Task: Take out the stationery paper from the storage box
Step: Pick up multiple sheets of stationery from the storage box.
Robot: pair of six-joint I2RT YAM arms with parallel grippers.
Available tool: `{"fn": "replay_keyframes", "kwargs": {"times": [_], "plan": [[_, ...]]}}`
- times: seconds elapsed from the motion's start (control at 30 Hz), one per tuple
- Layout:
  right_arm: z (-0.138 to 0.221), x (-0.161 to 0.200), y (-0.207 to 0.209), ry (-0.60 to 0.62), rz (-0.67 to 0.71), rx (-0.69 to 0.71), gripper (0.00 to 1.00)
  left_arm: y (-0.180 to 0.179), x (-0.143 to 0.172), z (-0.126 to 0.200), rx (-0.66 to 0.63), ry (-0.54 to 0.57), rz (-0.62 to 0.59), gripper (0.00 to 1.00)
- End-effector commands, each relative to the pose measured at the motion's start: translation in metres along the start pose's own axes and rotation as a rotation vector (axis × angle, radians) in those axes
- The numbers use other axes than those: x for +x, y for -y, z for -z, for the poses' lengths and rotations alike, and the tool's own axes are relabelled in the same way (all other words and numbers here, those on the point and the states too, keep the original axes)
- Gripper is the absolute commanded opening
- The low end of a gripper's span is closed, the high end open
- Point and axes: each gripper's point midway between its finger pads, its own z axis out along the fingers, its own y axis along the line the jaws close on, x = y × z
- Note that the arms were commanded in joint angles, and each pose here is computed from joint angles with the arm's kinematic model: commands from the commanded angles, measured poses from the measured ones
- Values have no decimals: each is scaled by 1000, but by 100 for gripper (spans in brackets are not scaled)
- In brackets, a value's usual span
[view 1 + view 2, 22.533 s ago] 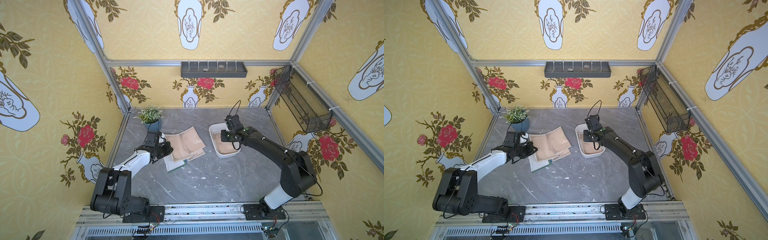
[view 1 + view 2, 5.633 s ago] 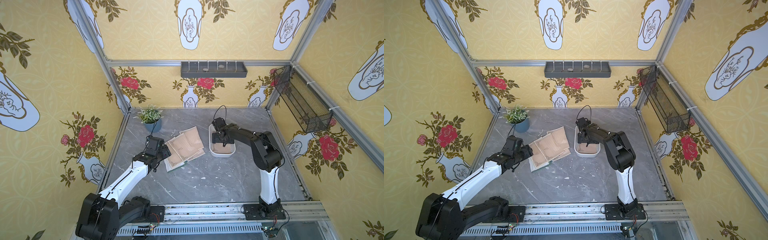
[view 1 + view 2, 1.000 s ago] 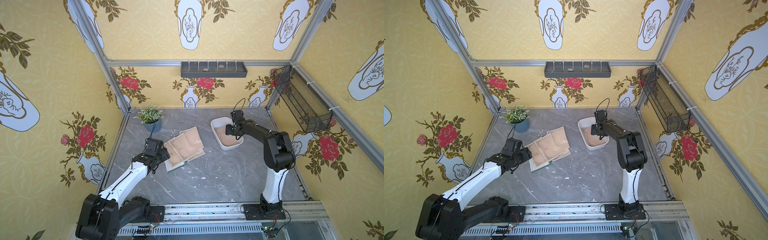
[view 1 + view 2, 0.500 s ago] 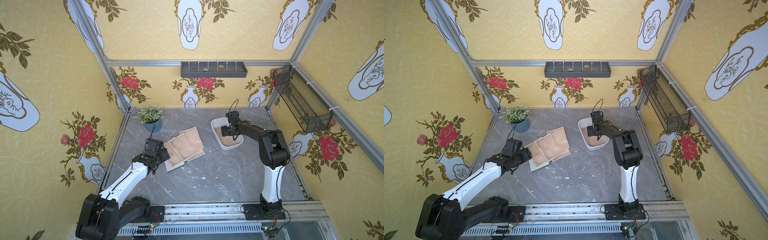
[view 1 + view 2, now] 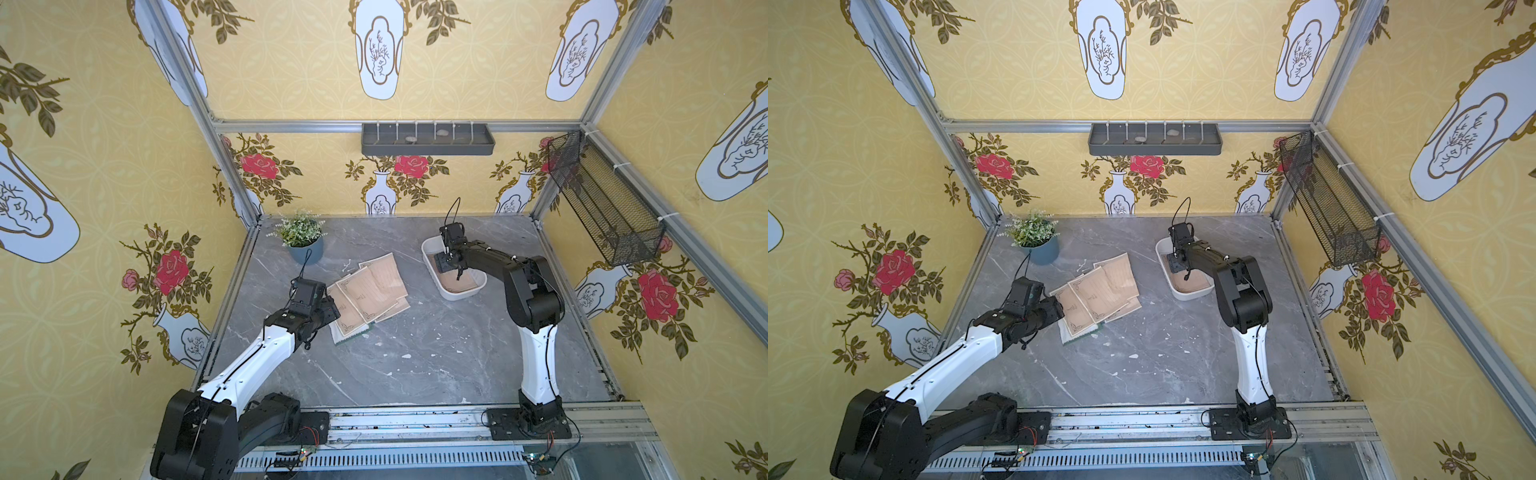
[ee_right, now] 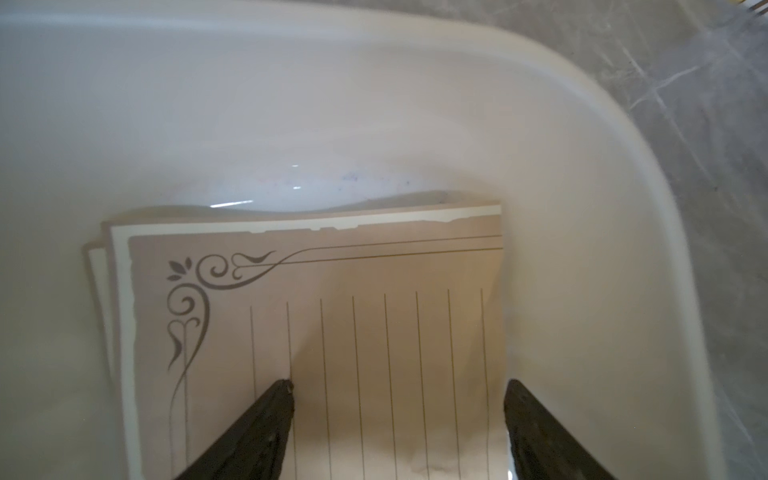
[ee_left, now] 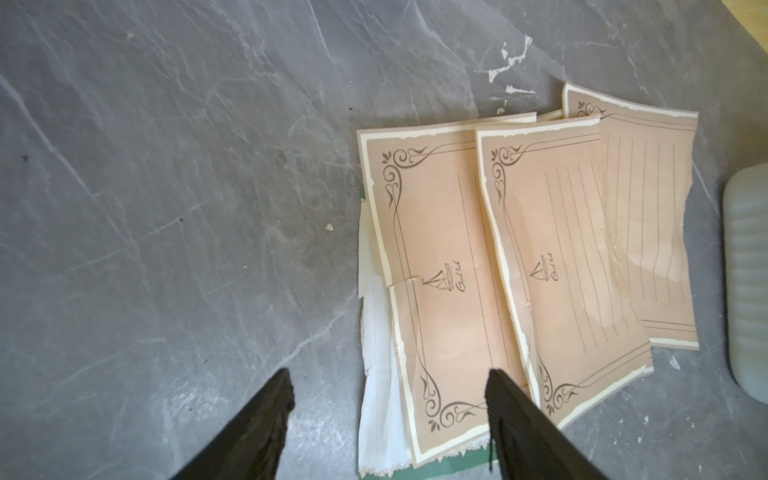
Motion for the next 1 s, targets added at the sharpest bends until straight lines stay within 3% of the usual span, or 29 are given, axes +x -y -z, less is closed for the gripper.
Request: {"fn": "replay_keyframes", "kwargs": {"times": [0.0, 0.2, 0.6, 0.97], "plan": [[0, 2, 10, -12, 20, 63, 80, -2, 1, 0, -7, 1, -8, 75], [-4, 3, 13, -33, -8, 35, 86, -2, 1, -1, -10, -2, -12, 75], [-14, 20, 15, -117, -182, -147, 87, -4, 3, -3, -17, -6, -14, 75], [-18, 42, 17, -204, -216, -174, 82, -6, 5, -6, -20, -14, -11, 75]]}}
